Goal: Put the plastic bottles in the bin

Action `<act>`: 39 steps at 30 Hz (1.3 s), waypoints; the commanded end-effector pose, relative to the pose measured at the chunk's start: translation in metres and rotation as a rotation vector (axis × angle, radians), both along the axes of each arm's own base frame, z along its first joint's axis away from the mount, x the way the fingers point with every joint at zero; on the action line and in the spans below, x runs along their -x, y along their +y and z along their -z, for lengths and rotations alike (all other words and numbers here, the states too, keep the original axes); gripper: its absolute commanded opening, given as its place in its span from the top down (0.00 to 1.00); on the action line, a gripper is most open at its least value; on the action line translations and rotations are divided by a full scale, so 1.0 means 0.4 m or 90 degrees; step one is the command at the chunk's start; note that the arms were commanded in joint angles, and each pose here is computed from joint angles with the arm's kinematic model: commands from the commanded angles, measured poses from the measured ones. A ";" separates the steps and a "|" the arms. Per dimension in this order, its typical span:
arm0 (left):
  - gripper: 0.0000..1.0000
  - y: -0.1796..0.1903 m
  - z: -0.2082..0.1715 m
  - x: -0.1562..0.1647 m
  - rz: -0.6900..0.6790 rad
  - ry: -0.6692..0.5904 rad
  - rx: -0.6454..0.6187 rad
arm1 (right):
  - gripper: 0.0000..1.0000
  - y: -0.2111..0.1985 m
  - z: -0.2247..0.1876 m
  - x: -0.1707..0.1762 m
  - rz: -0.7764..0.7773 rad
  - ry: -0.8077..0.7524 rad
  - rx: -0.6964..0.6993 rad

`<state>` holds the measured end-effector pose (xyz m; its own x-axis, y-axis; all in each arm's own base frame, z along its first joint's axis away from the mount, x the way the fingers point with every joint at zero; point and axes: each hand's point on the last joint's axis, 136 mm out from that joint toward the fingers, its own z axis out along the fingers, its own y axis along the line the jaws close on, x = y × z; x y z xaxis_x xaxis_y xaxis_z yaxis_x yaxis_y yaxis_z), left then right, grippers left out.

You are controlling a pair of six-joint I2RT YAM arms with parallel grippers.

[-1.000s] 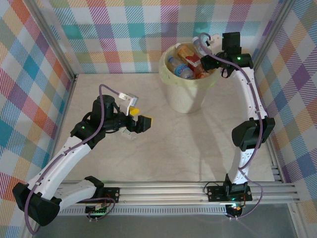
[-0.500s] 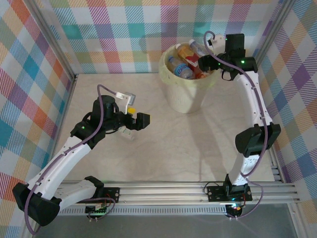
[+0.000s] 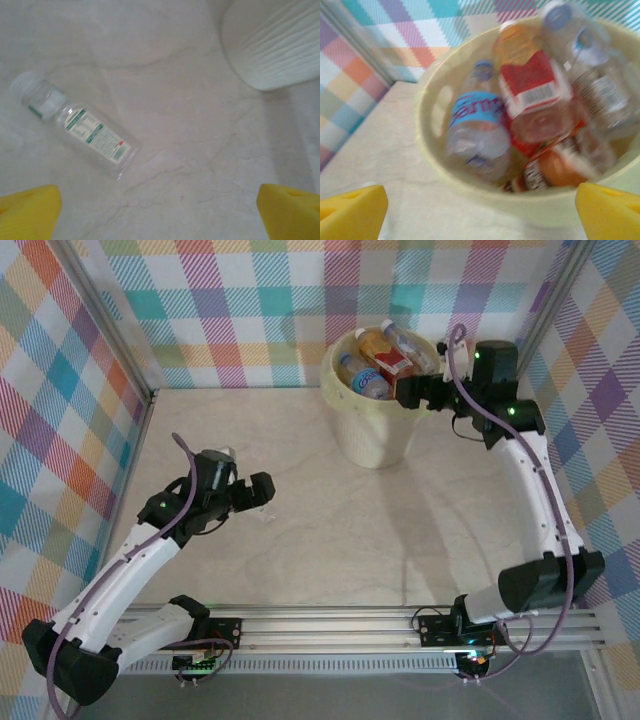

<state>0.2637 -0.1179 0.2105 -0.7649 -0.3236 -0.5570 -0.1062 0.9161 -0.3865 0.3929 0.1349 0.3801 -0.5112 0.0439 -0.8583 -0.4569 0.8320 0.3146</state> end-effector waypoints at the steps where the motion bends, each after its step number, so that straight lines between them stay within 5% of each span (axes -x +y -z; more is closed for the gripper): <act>1: 0.00 0.034 0.069 0.010 -0.056 0.070 0.027 | 0.00 0.048 -0.036 0.083 -0.072 -0.008 -0.096; 13: 0.04 0.027 0.217 -0.084 -0.099 0.143 0.137 | 0.00 0.118 0.103 0.304 -0.194 0.084 -0.175; 30: 0.11 0.067 0.401 -0.157 -0.129 0.211 0.127 | 0.01 0.160 0.216 0.349 -0.212 0.157 -0.181; 39: 0.33 0.050 0.393 -0.176 -0.111 0.189 0.152 | 0.00 0.180 0.265 0.360 -0.217 0.193 -0.178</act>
<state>0.3337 -0.0972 0.0499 -0.8036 -0.5590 -0.2043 -0.4117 0.7700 -0.4874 0.2513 0.2029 0.2735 -0.7637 0.0360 -0.6446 -0.5311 0.5327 0.6589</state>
